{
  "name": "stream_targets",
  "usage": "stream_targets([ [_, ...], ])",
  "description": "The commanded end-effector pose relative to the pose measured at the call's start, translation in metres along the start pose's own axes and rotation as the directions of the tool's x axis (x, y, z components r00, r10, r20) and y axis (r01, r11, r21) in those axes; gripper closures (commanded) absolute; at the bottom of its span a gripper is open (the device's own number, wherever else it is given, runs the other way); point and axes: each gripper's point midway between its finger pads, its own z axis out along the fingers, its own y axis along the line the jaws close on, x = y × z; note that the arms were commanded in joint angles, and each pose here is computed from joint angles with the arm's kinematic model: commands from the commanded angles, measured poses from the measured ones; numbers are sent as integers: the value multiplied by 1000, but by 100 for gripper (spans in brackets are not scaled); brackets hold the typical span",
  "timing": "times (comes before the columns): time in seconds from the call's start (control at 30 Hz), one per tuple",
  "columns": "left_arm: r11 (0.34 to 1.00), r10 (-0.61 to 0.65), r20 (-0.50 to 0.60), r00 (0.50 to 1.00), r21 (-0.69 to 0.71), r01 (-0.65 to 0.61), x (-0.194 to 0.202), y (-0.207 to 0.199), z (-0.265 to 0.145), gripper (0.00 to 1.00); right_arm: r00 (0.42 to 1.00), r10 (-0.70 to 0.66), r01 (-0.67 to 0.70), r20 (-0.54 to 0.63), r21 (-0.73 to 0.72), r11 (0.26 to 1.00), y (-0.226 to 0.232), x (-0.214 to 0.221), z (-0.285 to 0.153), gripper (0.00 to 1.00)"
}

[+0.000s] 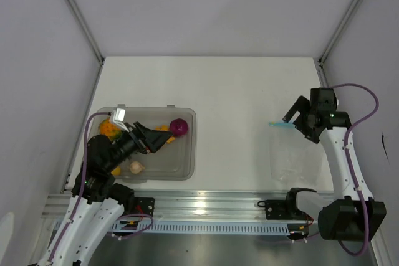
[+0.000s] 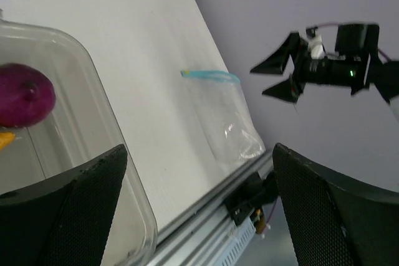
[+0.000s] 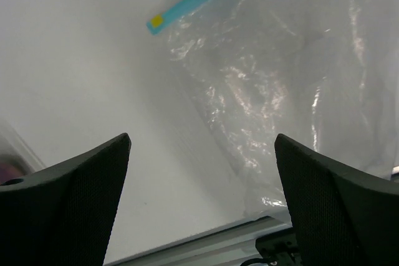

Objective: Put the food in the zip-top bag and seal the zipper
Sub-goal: Adjust the zipper food storage bag at the center of the board.

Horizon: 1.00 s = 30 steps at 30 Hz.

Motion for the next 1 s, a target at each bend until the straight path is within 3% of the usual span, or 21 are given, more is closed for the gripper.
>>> stream_targets([
  [0.0, 991, 52, -102, 993, 125, -39, 15, -25, -10, 1, 993, 73, -88, 94, 167, 982, -30, -39, -1, 1],
  [0.23, 993, 10, -138, 990, 118, 7, 23, -24, -12, 0, 963, 262, -270, 66, 261, 927, -64, -90, 35, 1],
  [0.43, 993, 84, -112, 990, 89, -74, 16, -22, -19, 0, 960, 243, -280, 139, 455, 846, -94, -127, 55, 1],
  [0.57, 991, 122, -112, 986, 63, -115, 14, -19, -21, 0, 954, 280, -285, 104, 596, 751, -122, -107, 63, 1],
  [0.73, 990, 136, -135, 982, 57, -129, 19, -16, -20, 1, 928, 369, -280, -51, 560, 780, -132, -47, 91, 0],
  [0.97, 986, 149, -164, 975, 93, -135, 25, -20, -20, 1, 935, 335, -235, -119, 501, 833, -123, -13, 105, 1],
])
